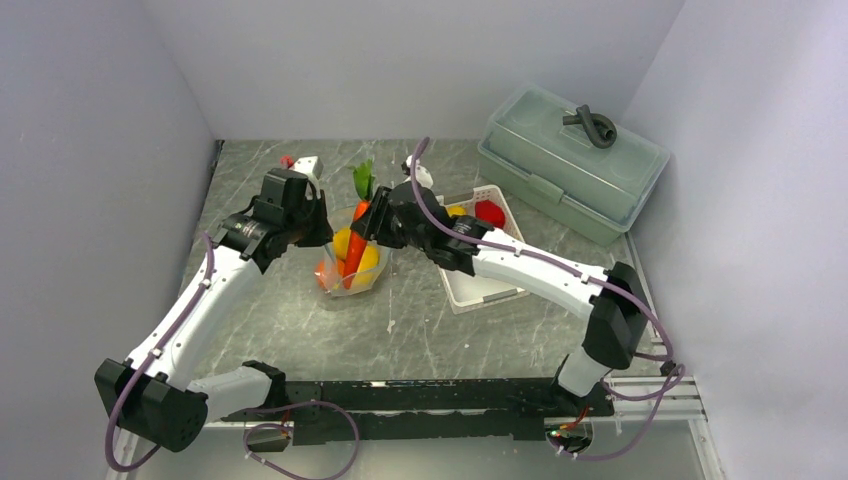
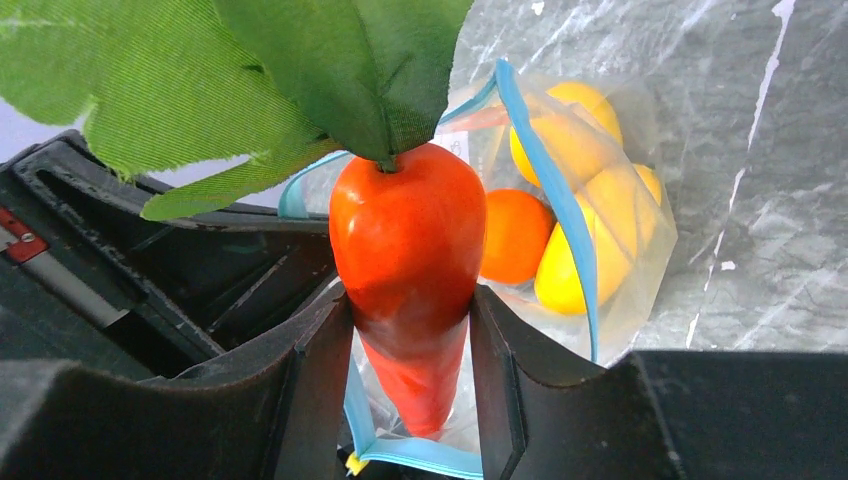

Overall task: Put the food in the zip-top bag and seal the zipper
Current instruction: Place the fake vegetable in the zipper food storage bag.

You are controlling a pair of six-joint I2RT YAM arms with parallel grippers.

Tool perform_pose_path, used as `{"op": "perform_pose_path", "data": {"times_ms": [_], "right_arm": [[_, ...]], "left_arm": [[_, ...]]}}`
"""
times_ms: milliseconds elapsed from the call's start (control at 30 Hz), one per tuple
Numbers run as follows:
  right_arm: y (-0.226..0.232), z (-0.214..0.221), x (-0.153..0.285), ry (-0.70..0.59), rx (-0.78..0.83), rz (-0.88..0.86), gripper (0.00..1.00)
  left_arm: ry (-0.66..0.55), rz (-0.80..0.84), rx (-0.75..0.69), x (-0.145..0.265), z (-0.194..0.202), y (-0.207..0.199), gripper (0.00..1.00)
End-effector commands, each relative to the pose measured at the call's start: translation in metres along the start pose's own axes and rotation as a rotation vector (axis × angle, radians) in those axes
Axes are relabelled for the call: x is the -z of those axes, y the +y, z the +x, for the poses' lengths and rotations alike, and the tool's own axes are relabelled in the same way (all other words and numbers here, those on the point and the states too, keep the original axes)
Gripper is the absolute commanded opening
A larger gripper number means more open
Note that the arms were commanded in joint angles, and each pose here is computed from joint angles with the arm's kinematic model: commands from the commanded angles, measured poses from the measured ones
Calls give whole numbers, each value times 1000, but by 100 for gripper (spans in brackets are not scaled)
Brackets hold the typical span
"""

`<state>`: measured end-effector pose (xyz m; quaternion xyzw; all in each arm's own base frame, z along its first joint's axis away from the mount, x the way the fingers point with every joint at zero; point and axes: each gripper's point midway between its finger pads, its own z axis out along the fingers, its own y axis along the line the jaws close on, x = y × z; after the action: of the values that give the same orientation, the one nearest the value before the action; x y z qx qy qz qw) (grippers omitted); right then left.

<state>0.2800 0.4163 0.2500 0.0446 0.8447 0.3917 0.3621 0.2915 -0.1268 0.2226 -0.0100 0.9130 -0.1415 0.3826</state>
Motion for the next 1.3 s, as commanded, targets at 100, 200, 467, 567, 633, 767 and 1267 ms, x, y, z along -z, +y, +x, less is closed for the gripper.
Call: {"op": "perform_pose_path", "data": {"times_ms": [100, 200, 467, 567, 633, 767, 1267], "right_arm": [[10, 2, -7, 32, -34, 13, 0], [7, 11, -13, 64, -46, 23, 0], [-4, 34, -31, 148, -58, 60, 0], [-5, 38, -37, 170, -60, 66, 0], [-8, 42, -41, 190, -65, 77, 0], [-15, 48, -43, 213, -69, 94, 0], [-24, 65, -13, 213, 15, 16, 0]], "left_arm": [[-78, 63, 16, 9, -18, -12, 0], [-70, 67, 17, 8, -17, -12, 0], [-67, 84, 12, 7, -16, -15, 0], [-63, 94, 6, 7, -15, -16, 0], [-63, 99, 4, 7, -15, -17, 0], [-65, 95, 4, 7, -14, -16, 0], [-35, 53, 16, -1, -11, -8, 0]]}}
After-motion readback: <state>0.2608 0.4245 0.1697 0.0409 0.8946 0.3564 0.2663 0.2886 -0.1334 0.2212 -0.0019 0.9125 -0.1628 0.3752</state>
